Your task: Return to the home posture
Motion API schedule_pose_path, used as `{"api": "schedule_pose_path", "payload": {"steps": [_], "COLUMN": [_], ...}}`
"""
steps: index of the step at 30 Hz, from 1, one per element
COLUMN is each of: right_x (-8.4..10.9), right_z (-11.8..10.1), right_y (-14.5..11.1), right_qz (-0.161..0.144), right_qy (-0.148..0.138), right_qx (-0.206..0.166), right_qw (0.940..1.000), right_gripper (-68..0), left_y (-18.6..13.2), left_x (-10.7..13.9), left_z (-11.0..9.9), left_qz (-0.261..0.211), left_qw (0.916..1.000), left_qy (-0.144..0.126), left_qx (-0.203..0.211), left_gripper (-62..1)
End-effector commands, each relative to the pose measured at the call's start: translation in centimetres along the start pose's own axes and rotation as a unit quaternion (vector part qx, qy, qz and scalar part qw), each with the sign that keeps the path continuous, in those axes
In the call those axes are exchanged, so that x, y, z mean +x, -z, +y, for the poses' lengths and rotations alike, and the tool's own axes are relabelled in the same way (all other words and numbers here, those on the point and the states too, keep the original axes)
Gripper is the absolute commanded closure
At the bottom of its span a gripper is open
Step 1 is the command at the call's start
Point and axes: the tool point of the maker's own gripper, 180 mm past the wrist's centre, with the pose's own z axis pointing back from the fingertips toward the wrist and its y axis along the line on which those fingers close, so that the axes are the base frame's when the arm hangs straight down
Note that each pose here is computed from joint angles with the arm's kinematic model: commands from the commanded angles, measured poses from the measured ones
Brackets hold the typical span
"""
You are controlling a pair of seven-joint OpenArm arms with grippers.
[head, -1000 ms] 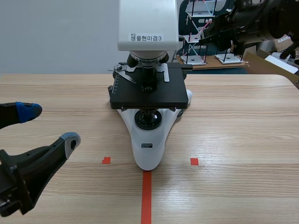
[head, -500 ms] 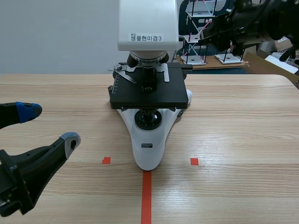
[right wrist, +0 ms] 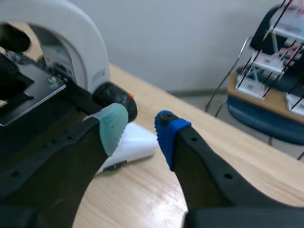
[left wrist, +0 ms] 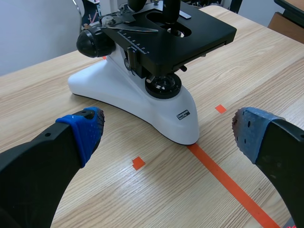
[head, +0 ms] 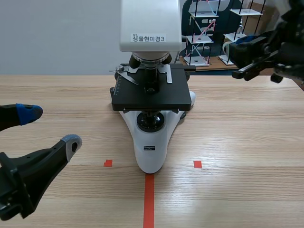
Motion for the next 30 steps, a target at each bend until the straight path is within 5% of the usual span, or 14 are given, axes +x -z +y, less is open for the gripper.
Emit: {"api": "schedule_pose_path", "payload": {"steps": [1, 6, 12, 15, 21, 30], "right_x": [-0.3, -0.6, 0.3, 0.0, -1.2, -1.6], "right_z": [0.0, 2.0, 4.8, 6.5, 9.5, 10.8], "right_y": [-1.0, -5.0, -9.1, -10.4, -12.5, -13.6], "right_qz": [-0.006, -0.059, -0.121, -0.121, -0.093, -0.079], "right_qy": [0.0, 0.0, -0.051, -0.06, -0.026, 0.003], "right_qx": [-0.006, -0.008, -0.024, -0.014, 0.007, 0.014], "right_qw": [1.0, 0.9982, 0.9911, 0.9907, 0.9953, 0.9968], "right_gripper": [-23.7, -35.3, -50.2, -50.5, -52.8, -54.5], "left_y": [0.0, 0.0, 0.0, 0.0, 0.0, 0.0], "left_x": [0.6, 0.6, 0.6, 0.6, 0.6, 0.6], "left_z": [-0.2, -0.2, -0.2, -0.2, -0.2, -0.2], "left_qz": [-0.012, -0.012, -0.012, -0.012, -0.012, -0.012], "left_qw": [0.9999, 0.9999, 0.9999, 0.9999, 0.9999, 0.9999], "left_qy": [-0.004, -0.004, -0.004, -0.004, -0.004, -0.004], "left_qx": [-0.001, -0.001, -0.001, -0.001, -0.001, -0.001], "left_gripper": [-56.6, -56.6, -56.6, -56.6, -56.6, -56.6]}}
